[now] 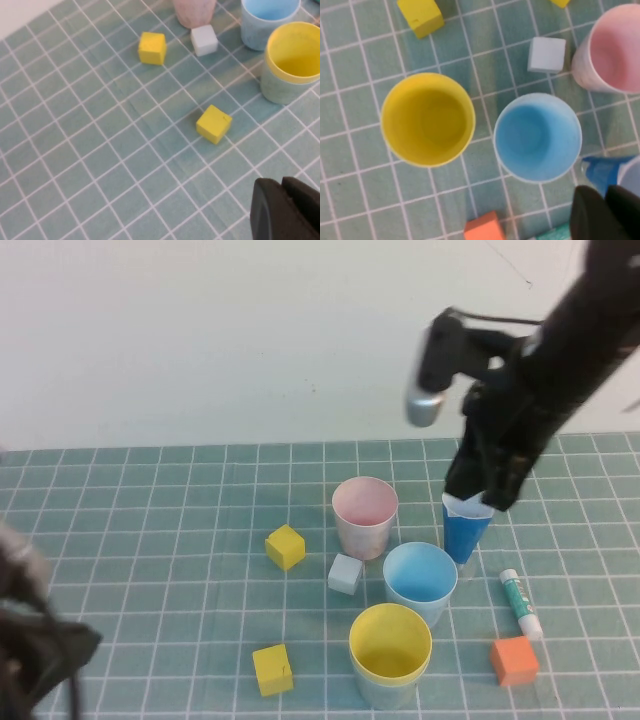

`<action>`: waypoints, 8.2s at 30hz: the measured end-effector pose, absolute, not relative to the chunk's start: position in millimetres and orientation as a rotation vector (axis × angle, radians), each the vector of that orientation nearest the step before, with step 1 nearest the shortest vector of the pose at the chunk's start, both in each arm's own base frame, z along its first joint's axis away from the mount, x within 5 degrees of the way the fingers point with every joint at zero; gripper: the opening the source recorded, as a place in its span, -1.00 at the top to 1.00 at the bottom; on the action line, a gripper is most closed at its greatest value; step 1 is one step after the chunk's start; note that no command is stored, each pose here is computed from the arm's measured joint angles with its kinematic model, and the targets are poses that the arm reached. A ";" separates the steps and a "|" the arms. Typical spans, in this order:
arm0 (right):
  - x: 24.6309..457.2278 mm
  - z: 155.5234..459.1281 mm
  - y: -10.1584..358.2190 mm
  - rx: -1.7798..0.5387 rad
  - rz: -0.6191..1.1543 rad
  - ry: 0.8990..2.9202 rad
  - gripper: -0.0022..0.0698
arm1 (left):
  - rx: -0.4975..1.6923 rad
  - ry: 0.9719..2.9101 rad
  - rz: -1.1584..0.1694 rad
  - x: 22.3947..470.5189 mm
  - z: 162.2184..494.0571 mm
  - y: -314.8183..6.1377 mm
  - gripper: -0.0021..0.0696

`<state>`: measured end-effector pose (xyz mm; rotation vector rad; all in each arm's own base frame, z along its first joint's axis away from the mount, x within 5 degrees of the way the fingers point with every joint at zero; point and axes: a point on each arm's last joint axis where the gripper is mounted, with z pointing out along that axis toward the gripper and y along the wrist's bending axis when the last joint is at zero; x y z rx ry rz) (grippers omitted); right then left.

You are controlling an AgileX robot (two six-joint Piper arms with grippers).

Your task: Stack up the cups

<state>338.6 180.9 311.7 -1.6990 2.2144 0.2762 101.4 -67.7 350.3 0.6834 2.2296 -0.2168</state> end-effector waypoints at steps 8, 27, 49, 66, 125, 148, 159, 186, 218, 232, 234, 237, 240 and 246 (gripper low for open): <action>375.7 265.3 228.3 -1.893 0.212 2.139 -0.43 | 0.601 2.141 -0.233 70.6 333.9 -38.9 0.94; 429.2 141.5 260.6 -1.946 0.146 2.137 -0.39 | 0.551 2.202 -0.233 59.6 319.1 -28.8 0.94; 389.8 319.8 235.1 -1.580 0.110 2.210 0.88 | 0.548 2.194 -0.233 60.0 319.7 -28.9 0.94; 328.9 253.9 211.7 -1.675 0.254 2.420 0.88 | 0.547 2.187 -0.239 60.3 320.2 -29.4 0.94; 363.4 200.3 201.7 -1.046 0.112 2.880 -0.16 | 0.544 2.174 -0.201 61.9 320.9 -27.3 0.94; 366.0 170.8 202.7 -1.191 0.105 2.916 0.84 | 0.533 2.170 -0.183 62.8 321.3 -26.0 0.94; 320.2 312.1 172.8 -1.213 0.042 2.643 0.84 | 0.530 2.171 -0.185 62.8 321.3 -26.0 0.94; 315.0 241.9 234.8 -1.510 0.208 2.708 0.69 | 0.570 2.260 -0.153 65.4 285.5 -29.3 0.94; 134.7 334.4 126.4 -1.284 0.403 1.822 0.94 | 0.392 1.911 -0.361 15.5 287.8 9.8 0.95; 96.6 336.2 97.0 -1.123 0.388 1.624 0.94 | 0.391 1.931 -0.362 14.9 286.2 9.9 0.95; 97.1 336.0 97.2 -1.121 0.386 1.624 0.94 | 0.391 1.931 -0.362 14.9 286.2 9.9 0.95; 97.4 334.5 97.4 -1.123 0.387 1.630 0.94 | 0.391 1.931 -0.362 14.9 286.2 9.9 0.95; 98.3 333.0 97.3 -1.121 0.383 1.640 0.94 | 0.391 1.931 -0.362 14.9 286.2 9.9 0.95; 97.4 320.7 84.7 -1.103 0.253 1.665 0.94 | 0.391 1.933 -0.369 14.7 286.1 9.5 0.95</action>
